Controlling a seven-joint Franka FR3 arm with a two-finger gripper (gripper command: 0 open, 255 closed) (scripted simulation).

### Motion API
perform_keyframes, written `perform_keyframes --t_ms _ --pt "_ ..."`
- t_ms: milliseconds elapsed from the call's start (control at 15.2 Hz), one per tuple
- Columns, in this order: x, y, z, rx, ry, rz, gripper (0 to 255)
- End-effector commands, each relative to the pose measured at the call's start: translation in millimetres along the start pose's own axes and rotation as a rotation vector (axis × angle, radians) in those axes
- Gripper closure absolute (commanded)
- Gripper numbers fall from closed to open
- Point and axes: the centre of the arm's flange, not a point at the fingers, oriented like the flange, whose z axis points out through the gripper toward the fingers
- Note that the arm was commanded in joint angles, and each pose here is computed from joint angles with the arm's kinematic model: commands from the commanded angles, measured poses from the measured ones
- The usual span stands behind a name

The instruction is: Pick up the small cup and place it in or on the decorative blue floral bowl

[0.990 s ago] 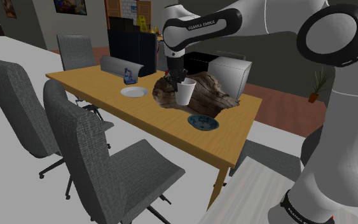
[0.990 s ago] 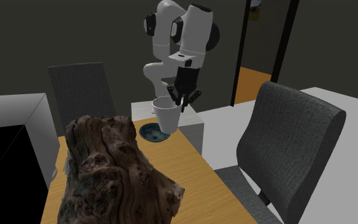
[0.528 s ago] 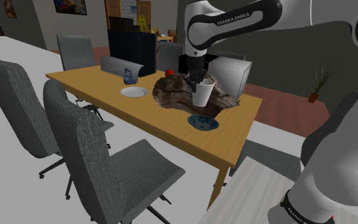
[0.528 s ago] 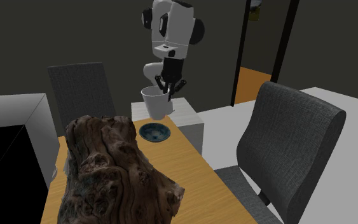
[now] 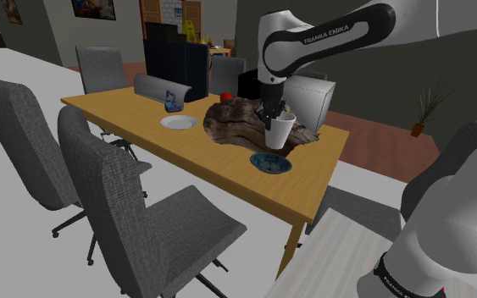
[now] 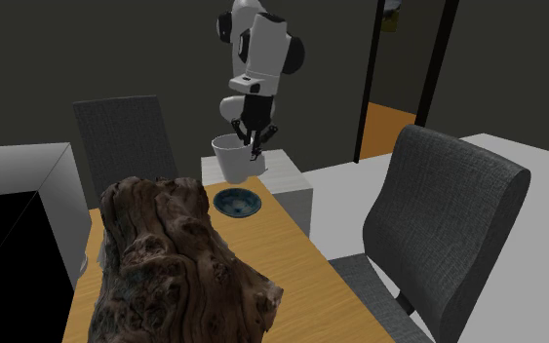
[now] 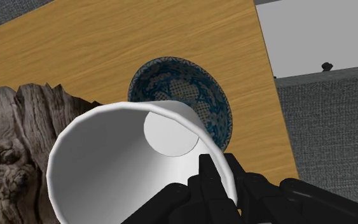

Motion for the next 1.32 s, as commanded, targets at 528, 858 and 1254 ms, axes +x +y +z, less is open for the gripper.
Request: perform_keyframes --t_ms 528,858,1254 --pt "0 -10 52 0.0 0.001 0.0 255" --pt "-1 -14 77 0.0 0.001 0.0 255" --pt "-1 -14 77 0.0 0.001 0.0 255"
